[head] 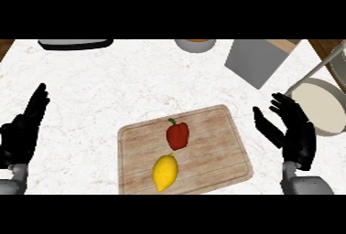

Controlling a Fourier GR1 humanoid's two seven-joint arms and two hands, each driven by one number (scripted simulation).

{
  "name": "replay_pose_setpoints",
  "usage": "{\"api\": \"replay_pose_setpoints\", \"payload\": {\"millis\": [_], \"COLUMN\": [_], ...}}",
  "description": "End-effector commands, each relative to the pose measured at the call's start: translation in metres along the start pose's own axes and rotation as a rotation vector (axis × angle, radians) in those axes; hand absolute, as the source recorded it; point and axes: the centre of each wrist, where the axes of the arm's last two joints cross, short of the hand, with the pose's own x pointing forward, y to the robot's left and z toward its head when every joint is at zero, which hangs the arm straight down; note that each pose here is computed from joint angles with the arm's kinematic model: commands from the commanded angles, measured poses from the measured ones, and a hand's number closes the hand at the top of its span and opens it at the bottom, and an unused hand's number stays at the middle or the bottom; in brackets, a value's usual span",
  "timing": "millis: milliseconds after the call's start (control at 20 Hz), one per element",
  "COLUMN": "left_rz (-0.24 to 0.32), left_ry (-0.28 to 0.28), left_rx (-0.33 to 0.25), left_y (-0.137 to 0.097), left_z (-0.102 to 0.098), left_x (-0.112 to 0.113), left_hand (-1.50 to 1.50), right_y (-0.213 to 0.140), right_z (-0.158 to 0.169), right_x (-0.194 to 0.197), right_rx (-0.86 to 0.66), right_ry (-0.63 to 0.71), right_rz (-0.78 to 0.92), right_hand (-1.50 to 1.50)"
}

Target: Pick the bell pepper from the cutting board and place it in the tiered basket

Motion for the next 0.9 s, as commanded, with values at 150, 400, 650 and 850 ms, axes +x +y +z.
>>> {"api": "replay_pose_setpoints", "payload": {"millis": [150,400,650,850], "left_rz": [-0.009,-0.028,0.000,-0.011], "left_ry": [0.001,-0.026,-0.063,-0.044], "left_rx": [-0.035,-0.049,-0.057,-0.072], "left_y": [-0.014,-0.008,-0.026,-0.026], "left_z": [0.003,-0.003,-0.012,-0.012], "left_x": [-0.008,0.000,0.015,0.006], "left_hand": [0.00,0.00,0.00,0.00], "right_y": [0.023,0.008,0.019,0.040], "right_z": [0.073,0.082,0.073,0.070], "right_x": [-0.011,-0.015,0.021,0.075], "right_rx": [-0.221,0.036,0.161,0.168], "right_ry": [0.002,0.110,0.211,0.260], "right_rz": [0.115,0.431,0.620,0.691], "right_hand": [-1.50,-1.50,-1.50,-1.50]}}
